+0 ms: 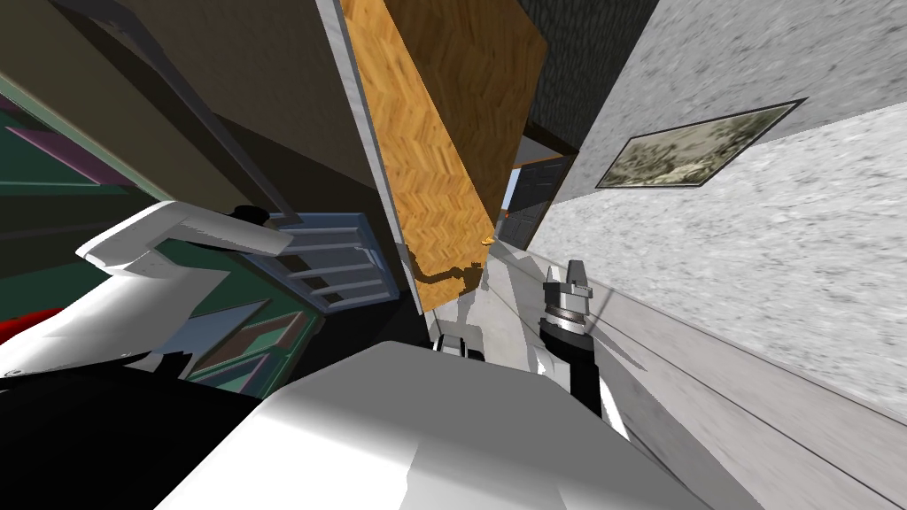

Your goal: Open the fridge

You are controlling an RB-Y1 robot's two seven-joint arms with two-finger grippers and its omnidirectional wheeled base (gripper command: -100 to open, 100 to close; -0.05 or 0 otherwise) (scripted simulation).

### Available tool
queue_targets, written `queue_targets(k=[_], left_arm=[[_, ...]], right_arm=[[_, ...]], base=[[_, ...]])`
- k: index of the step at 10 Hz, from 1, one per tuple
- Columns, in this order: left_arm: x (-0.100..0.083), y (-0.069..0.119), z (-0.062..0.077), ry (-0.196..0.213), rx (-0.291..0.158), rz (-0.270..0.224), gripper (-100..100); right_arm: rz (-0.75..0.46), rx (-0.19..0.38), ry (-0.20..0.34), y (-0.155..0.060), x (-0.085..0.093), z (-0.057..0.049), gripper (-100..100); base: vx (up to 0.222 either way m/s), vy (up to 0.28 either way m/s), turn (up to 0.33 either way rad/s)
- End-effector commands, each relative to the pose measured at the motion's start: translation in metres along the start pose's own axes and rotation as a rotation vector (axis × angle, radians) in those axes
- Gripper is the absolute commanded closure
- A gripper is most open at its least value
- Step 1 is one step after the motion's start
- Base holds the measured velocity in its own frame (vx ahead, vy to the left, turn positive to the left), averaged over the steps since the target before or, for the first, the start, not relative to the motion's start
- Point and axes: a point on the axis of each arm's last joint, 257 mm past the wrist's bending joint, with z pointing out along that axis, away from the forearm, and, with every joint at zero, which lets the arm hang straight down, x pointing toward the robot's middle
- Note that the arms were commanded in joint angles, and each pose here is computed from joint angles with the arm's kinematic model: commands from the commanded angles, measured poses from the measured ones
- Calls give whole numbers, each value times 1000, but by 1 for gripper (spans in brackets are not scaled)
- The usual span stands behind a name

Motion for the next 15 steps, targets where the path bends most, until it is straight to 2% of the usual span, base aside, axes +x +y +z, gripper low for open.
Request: queue_targets(k=[1, 3, 15], left_arm=[[-2, -15, -5, -5, 23, -13, -100], [-3, -28, -13, -7, 48, -25, -100], [-3, -30, -15, -8, 51, -27, -100]], right_arm=[[0, 0, 0, 0, 0, 0, 0], [0, 0, 0, 0, 0, 0, 0], [0, 0, 0, 0, 0, 0, 0]], base=[[23, -5, -10], [19, 34, 5], [1, 8, -2]])
